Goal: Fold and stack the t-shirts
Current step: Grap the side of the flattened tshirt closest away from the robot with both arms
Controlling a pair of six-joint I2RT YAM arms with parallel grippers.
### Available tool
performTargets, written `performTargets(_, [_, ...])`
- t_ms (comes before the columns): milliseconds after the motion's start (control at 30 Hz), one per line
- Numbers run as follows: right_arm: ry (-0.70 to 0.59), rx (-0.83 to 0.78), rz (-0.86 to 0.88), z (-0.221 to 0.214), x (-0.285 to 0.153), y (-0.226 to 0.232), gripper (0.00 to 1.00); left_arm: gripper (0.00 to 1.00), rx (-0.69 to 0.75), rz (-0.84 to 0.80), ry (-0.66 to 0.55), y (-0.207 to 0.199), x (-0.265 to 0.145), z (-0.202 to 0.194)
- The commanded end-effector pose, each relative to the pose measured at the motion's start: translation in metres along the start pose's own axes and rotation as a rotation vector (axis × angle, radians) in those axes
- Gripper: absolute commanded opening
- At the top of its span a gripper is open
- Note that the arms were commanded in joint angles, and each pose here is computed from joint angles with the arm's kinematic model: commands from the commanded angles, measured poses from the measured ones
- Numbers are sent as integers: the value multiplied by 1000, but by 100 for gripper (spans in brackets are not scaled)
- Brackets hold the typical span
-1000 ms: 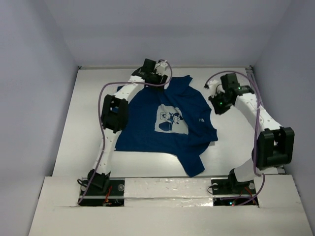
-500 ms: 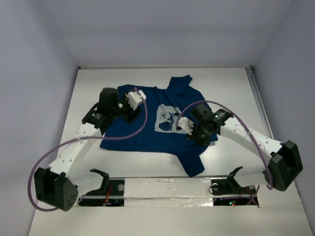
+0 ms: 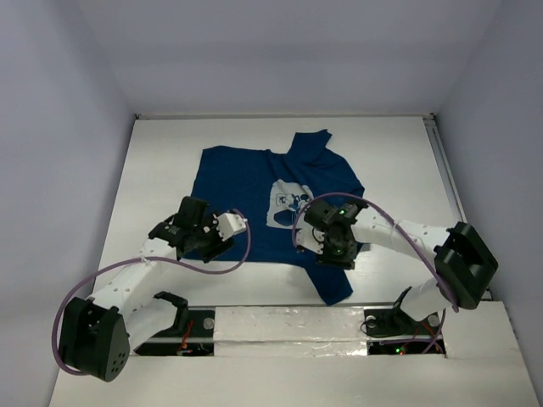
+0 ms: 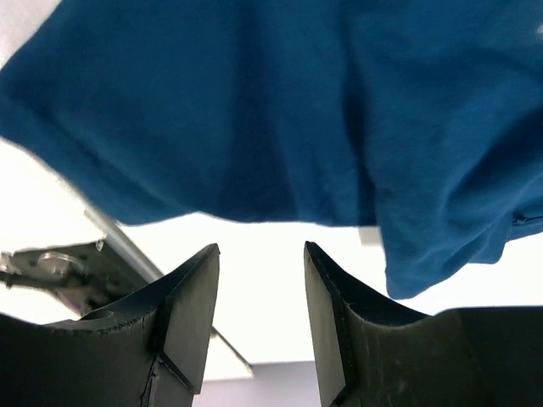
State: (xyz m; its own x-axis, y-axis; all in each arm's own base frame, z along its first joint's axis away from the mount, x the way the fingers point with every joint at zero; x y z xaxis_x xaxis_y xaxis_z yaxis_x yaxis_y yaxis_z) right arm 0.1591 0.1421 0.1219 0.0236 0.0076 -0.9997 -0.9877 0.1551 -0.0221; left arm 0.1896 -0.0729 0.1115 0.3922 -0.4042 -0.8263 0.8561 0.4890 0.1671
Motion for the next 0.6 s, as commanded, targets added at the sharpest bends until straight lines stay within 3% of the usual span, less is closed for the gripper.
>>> performTargets(0, [66, -70, -8, 0, -15, 10, 50, 53, 48, -4, 66, -4, 0, -15])
performTargets(233, [95, -175, 41, 3, -25, 42, 51, 53, 73, 84, 91, -2, 2, -30])
performTargets(567, [135, -291, 150, 27, -5, 81, 51, 53, 42, 272, 157, 19, 12, -44])
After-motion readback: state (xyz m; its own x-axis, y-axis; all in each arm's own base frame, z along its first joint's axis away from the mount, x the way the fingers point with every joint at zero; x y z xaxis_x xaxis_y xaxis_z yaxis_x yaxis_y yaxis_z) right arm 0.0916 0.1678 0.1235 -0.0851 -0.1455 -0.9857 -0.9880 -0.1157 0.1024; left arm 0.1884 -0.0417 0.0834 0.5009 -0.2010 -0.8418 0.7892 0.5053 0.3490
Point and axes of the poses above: each gripper's point midway between its finger pads, its own x axis out along the fingers, its own y axis along the line the jaws close on, z = x × y, the point moved 6 cm from there along -x, back along the fingers, and after that the axes turned 2 degrees about -x, right-handed, at the moved point
